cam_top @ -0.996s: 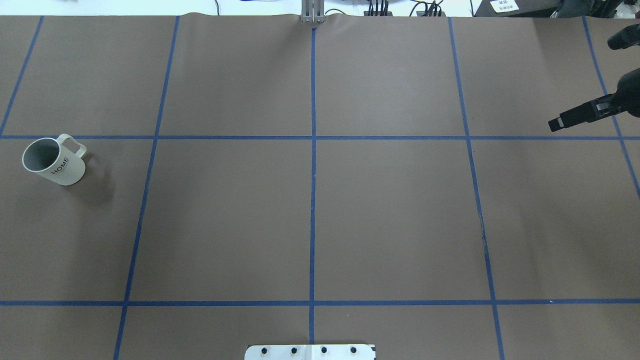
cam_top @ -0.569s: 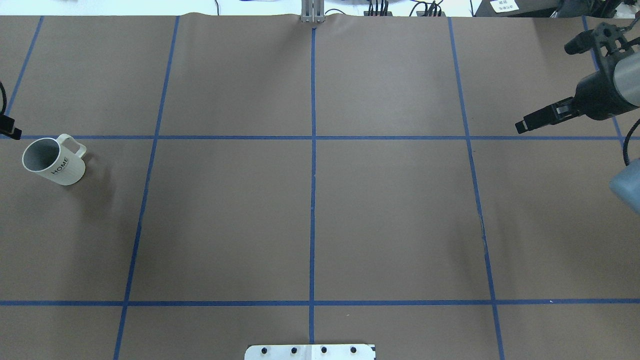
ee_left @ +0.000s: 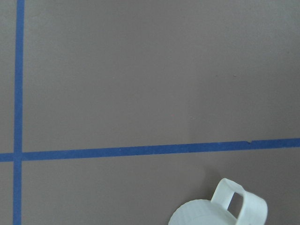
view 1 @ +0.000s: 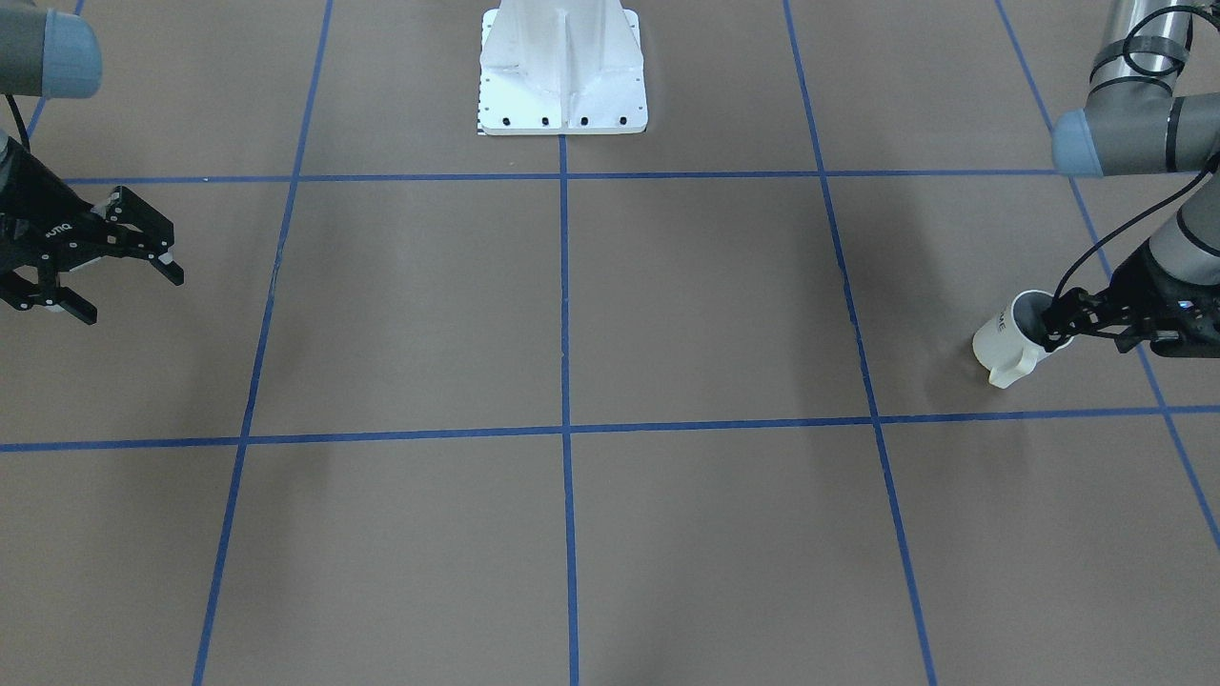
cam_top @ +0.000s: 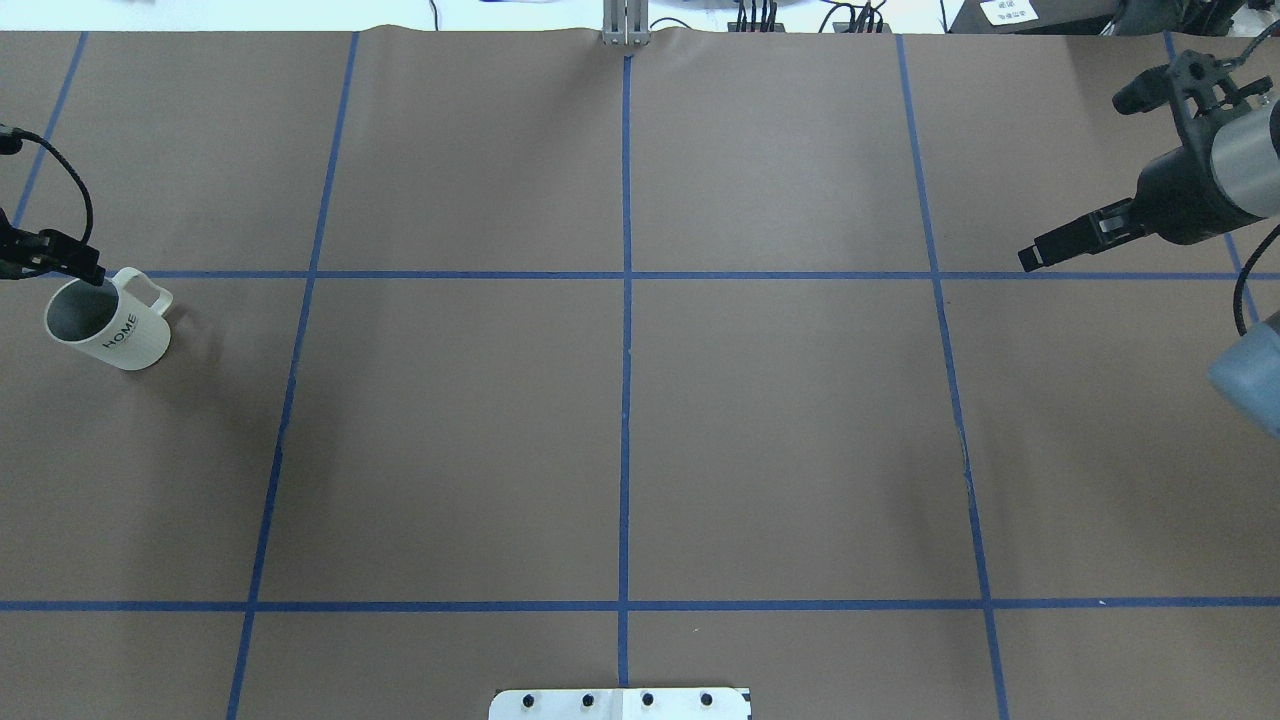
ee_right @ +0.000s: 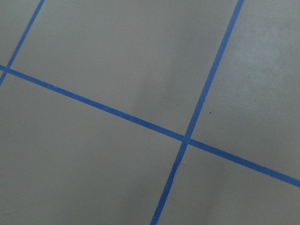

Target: Left arm hands cup to right arm to dump lemon

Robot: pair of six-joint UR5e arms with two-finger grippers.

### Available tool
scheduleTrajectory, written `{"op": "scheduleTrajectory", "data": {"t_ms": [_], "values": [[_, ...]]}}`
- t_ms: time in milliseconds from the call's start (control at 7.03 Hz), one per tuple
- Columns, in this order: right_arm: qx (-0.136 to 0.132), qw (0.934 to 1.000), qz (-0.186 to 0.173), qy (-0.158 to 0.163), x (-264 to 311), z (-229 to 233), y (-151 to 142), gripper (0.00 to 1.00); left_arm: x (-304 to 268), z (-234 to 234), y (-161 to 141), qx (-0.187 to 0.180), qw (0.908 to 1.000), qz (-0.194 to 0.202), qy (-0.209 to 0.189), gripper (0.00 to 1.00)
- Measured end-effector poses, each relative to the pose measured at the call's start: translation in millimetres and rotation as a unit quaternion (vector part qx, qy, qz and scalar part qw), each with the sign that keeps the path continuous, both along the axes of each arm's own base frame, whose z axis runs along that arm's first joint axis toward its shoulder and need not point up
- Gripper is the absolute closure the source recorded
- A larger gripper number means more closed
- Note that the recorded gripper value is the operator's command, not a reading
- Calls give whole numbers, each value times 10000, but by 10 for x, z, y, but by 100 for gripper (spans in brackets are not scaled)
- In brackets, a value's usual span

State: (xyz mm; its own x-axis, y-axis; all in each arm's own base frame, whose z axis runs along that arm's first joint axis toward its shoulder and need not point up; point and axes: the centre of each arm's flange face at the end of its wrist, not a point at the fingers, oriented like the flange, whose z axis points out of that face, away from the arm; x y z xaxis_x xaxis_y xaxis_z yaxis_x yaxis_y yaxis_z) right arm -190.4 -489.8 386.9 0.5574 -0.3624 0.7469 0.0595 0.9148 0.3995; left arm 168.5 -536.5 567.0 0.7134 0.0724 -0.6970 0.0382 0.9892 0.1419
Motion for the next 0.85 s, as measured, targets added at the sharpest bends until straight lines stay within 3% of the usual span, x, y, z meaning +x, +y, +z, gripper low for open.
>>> {"op": "scheduleTrajectory", "data": {"t_ms": [284,427,569,853], "values": [[13,10000,8,-9,1,-22,8,1,-19,0,153,-110,9995,162,230,1],[-5,10000,19,-12,-4,-24,9,1,-51,58,250,-143,9994,212,251,18],[-19,10000,26,-19,-12,-29,12,1,-83,130,327,-152,9993,244,242,51],[-32,10000,39,-40,-20,-52,22,1,-89,186,368,-176,9992,263,247,70]]}}
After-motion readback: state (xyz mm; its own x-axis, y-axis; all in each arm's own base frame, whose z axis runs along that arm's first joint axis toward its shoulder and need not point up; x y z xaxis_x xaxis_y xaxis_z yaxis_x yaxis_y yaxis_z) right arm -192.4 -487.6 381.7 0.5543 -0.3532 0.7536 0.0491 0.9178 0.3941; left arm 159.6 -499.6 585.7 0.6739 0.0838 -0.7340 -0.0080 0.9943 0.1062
